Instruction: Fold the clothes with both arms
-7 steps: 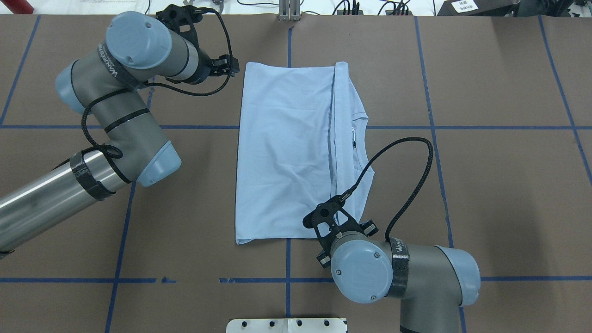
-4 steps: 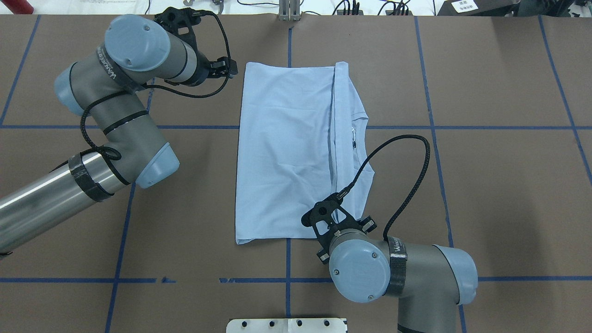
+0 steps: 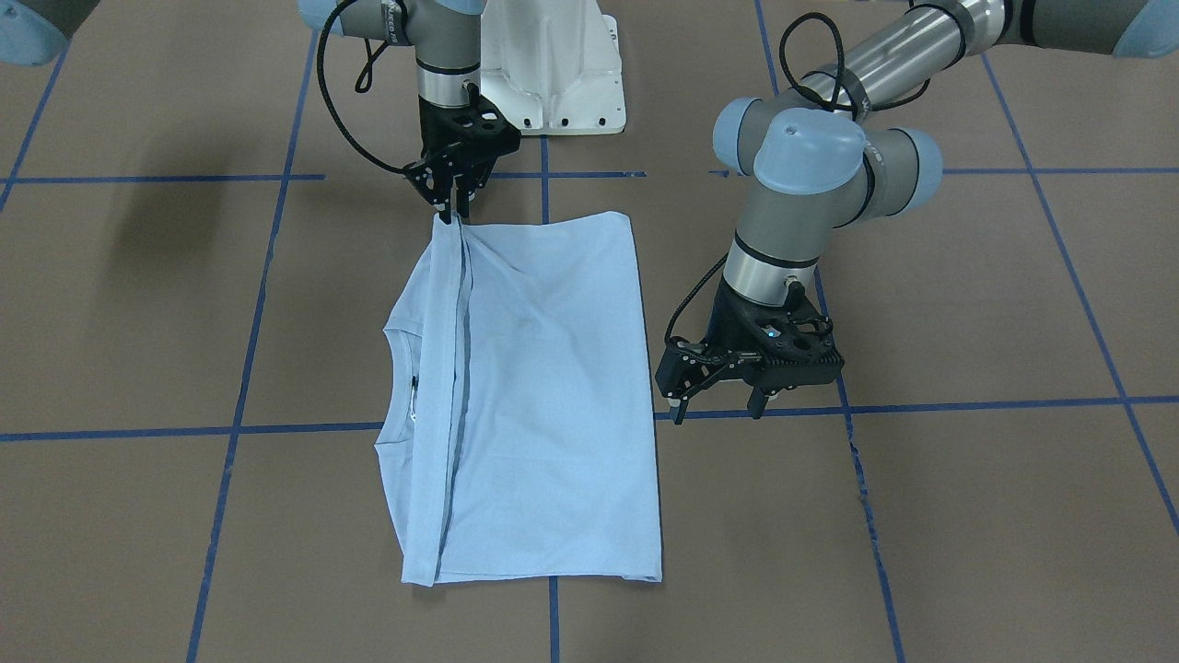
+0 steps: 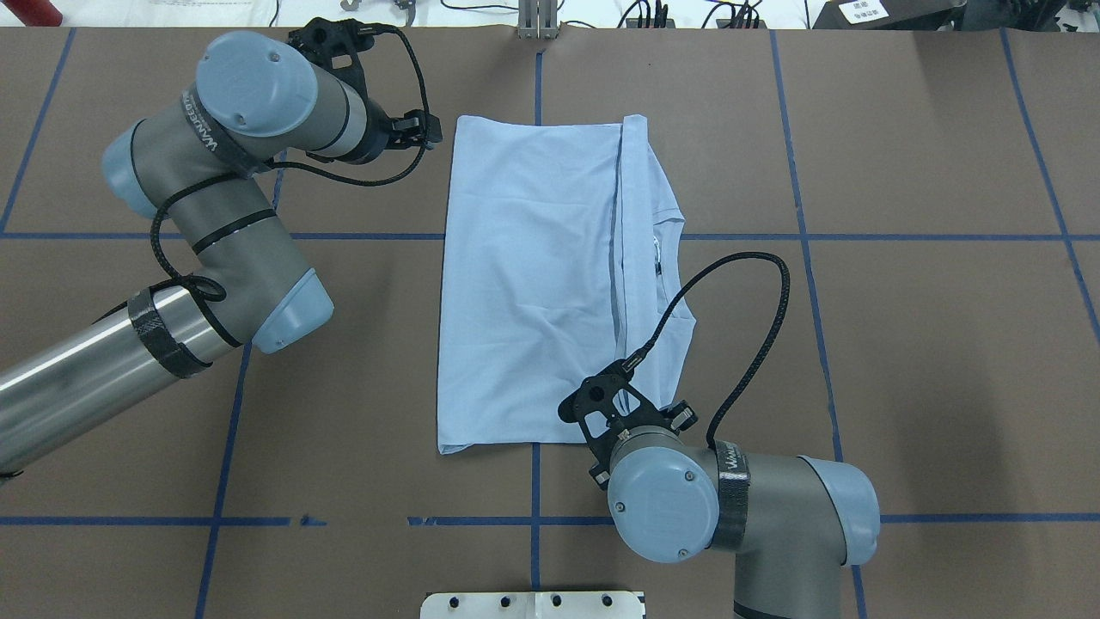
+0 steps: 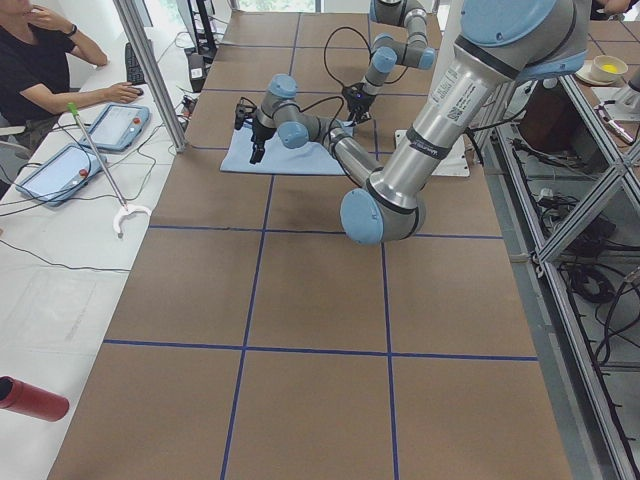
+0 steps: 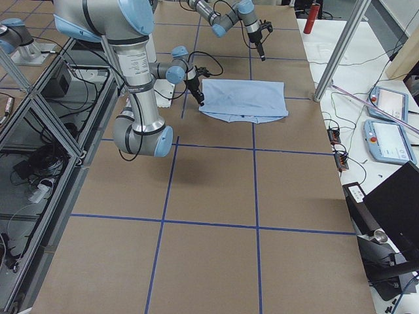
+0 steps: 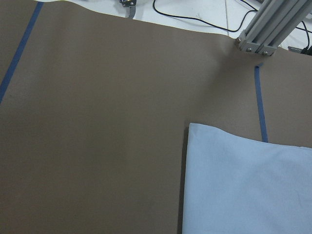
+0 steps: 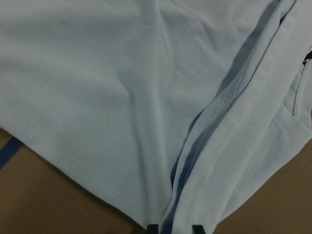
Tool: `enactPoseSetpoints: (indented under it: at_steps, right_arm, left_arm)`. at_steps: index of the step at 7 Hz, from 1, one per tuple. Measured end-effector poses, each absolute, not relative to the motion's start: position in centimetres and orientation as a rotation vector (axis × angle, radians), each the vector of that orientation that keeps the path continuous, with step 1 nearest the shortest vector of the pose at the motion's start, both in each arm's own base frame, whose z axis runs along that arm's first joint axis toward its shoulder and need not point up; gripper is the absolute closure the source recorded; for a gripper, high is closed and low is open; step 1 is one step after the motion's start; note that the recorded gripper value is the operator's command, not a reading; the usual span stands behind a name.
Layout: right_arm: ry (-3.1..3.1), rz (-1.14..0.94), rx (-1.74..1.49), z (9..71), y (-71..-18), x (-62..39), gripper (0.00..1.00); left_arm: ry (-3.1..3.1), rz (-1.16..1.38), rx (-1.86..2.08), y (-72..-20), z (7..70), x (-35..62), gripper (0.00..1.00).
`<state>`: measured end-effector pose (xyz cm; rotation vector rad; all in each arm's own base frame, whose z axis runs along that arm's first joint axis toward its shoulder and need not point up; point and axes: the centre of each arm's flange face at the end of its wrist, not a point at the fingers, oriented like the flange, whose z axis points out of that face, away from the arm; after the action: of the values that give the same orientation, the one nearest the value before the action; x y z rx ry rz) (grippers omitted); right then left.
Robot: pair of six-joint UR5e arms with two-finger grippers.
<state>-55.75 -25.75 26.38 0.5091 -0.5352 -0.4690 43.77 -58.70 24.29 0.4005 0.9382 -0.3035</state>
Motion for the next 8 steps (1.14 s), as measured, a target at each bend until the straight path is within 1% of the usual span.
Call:
enactPoseSetpoints:
  at_steps: [2,3,4,8]
  right_arm:
    - [-0.536,-0.470,0.508,26.41,-25.66,-55.82,0.65]
    - [-0.534,-0.472,0.507,26.53,-25.62,-55.93,0.98]
    - [-0.534,-0.472,0.506,26.61,-25.56,-56.01,1.00]
    - [-0.547,-0.459,0.509,26.04,-26.08,-55.33,1.00]
  left_arm:
    - [0.938,-0.303,0.401,-58.70,24.32,43.78,0.00]
    - [0.939,-0.303,0.401,-58.70,24.29,43.78,0.00]
    - [0.939,-0.303,0.401,-58.70,24.27,43.79,0.00]
    - [0.950,-0.299,0.388,-58.58,24.16,43.88,0.00]
